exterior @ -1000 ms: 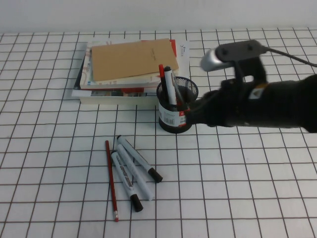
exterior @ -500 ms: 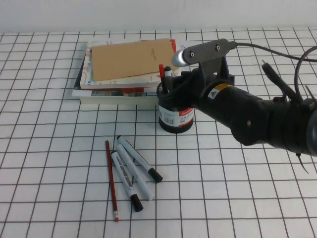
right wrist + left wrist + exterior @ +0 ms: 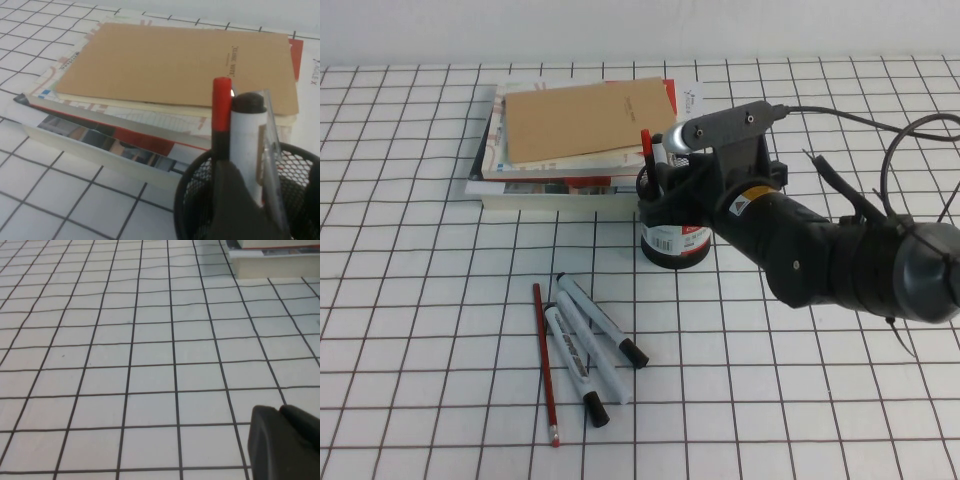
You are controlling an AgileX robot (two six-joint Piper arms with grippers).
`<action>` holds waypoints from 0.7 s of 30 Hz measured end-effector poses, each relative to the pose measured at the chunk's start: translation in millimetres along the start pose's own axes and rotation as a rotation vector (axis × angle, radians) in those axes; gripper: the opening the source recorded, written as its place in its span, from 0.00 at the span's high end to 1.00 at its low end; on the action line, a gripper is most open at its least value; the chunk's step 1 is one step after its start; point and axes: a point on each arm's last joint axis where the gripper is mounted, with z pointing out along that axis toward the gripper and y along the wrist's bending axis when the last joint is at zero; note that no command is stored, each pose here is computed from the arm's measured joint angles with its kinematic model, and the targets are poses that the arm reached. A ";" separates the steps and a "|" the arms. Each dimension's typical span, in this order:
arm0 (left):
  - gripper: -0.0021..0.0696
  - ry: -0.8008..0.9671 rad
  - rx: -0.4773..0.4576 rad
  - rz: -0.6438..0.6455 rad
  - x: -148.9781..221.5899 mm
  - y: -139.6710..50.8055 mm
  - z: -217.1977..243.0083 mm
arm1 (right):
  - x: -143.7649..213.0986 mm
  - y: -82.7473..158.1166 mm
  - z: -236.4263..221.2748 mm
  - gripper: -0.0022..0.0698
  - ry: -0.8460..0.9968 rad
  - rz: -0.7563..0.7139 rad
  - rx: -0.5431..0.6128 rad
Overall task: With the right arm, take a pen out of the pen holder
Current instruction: 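Take a marker out of the pen holder and lay it on the table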
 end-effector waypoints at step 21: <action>0.98 0.000 0.000 0.000 0.0 0.0 0.0 | 5.9 2.7 28.9 0.57 -0.041 -0.099 0.011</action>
